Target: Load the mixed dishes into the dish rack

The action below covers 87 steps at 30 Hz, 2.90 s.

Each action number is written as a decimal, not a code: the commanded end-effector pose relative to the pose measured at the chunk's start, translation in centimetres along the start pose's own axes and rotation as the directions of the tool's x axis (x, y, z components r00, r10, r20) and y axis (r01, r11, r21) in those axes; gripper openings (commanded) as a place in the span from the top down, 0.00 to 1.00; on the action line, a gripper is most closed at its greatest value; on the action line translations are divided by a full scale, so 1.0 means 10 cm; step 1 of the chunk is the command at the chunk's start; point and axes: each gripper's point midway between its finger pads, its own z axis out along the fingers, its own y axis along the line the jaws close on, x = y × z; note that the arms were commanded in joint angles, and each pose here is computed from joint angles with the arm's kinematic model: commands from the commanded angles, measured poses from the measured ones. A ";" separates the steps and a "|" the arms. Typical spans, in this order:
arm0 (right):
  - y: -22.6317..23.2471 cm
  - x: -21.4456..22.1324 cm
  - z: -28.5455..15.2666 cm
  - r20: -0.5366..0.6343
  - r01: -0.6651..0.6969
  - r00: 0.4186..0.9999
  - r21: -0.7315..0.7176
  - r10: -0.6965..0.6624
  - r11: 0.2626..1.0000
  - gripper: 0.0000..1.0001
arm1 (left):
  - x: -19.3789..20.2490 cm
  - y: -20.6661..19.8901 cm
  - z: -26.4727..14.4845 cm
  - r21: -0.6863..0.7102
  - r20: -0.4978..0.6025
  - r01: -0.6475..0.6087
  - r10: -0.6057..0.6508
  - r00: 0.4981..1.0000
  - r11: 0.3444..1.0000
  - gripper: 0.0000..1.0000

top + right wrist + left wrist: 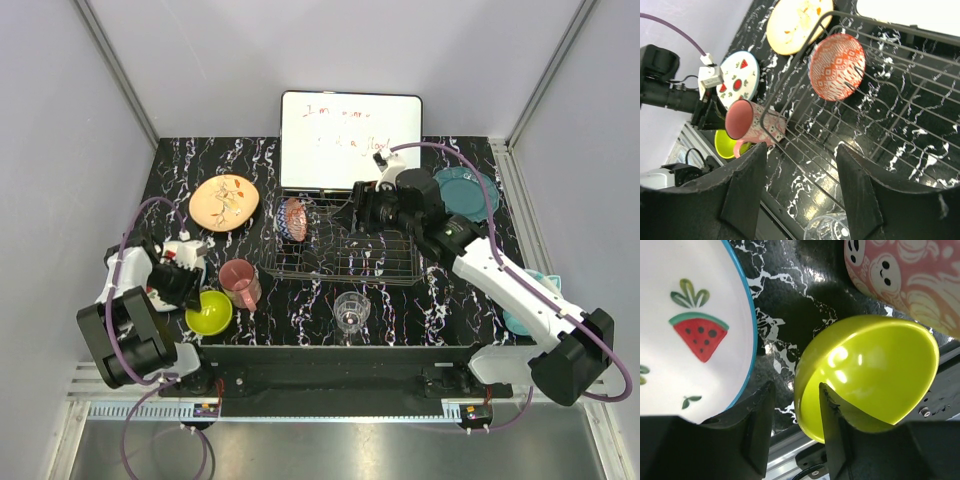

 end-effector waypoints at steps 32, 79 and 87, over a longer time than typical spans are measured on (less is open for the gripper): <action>-0.11 -0.08 -0.16 0.064 0.003 0.998 0.051 -0.007 0.999 0.40 | -0.65 -0.01 -1.15 -0.362 0.184 -0.061 0.135 0.974 0.930 1.00; -0.37 -0.04 -0.81 0.165 -0.139 0.980 0.193 0.108 0.971 0.47 | -2.15 -1.84 -0.74 -0.864 0.123 -0.085 0.373 0.920 0.496 1.00; -0.41 0.04 -0.79 0.134 -0.148 0.983 0.186 0.124 0.971 0.47 | -2.23 -1.69 -0.80 -0.927 0.144 -0.012 0.385 0.911 0.374 1.00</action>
